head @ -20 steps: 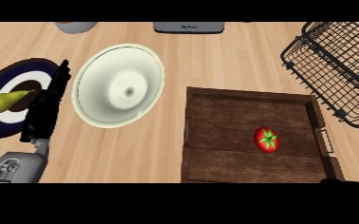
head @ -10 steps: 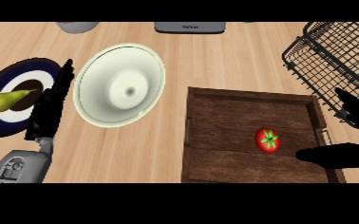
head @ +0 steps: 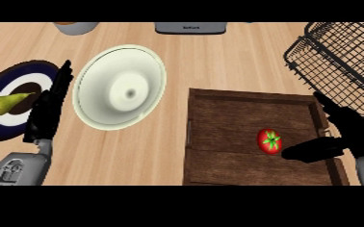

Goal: Pick the tomato from the tray and place it in the tiered basket

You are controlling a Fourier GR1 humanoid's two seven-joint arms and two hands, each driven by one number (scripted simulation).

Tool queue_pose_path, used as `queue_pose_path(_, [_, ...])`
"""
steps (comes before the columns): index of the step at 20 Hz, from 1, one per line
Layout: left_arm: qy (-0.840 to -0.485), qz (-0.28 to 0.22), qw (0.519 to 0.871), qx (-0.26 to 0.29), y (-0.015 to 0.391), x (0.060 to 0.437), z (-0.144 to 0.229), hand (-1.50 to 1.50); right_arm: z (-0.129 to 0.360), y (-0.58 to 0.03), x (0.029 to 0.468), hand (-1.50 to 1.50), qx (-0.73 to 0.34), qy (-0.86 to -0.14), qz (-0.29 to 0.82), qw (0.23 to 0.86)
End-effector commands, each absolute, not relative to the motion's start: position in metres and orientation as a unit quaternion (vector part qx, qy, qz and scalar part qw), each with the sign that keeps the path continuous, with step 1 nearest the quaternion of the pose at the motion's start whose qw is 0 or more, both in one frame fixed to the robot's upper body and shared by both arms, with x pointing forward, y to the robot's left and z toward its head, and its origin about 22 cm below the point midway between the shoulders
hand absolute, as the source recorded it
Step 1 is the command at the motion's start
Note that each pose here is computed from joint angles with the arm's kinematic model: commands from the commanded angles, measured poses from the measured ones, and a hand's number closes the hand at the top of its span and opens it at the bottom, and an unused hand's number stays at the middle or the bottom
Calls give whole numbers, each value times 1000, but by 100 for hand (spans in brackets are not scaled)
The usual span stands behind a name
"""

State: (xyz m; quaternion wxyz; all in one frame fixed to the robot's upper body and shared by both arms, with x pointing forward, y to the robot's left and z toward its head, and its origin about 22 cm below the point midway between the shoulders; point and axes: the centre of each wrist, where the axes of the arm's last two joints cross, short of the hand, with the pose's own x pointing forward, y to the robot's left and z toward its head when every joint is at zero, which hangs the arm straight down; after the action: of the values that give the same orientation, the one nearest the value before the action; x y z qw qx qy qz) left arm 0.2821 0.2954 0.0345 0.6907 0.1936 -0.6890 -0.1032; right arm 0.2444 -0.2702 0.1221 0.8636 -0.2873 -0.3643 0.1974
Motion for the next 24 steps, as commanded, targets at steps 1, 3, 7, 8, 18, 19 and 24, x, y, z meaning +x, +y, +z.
queue_pose_path(1, [-687, -102, 694, 189, 289, 288, 38, 0, 123, -247, 245, -150, -299, -294, 194, 887])
queue_pose_path(3, [-683, -101, 696, 199, 305, 278, 31, 0, 105, -246, 237, -150, -298, -285, 203, 888])
queue_pose_path(7, [-680, -97, 702, 190, 302, 279, 27, 0, 109, -243, 228, -150, -316, -297, 222, 873])
queue_pose_path(8, [-682, -103, 697, 197, 288, 281, 34, 0, 109, -234, 235, -150, -326, -290, 232, 870])
queue_pose_path(18, [-687, -107, 691, 198, 296, 264, 33, 0, 93, -231, 244, -150, -359, -278, 243, 857])
queue_pose_path(19, [-685, -103, 693, 199, 291, 274, 36, 0, 96, -234, 242, -150, -354, -277, 246, 859])
queue_pose_path(24, [-687, -107, 693, 189, 294, 276, 29, 0, 89, -200, 239, -150, -346, -264, 241, 867])
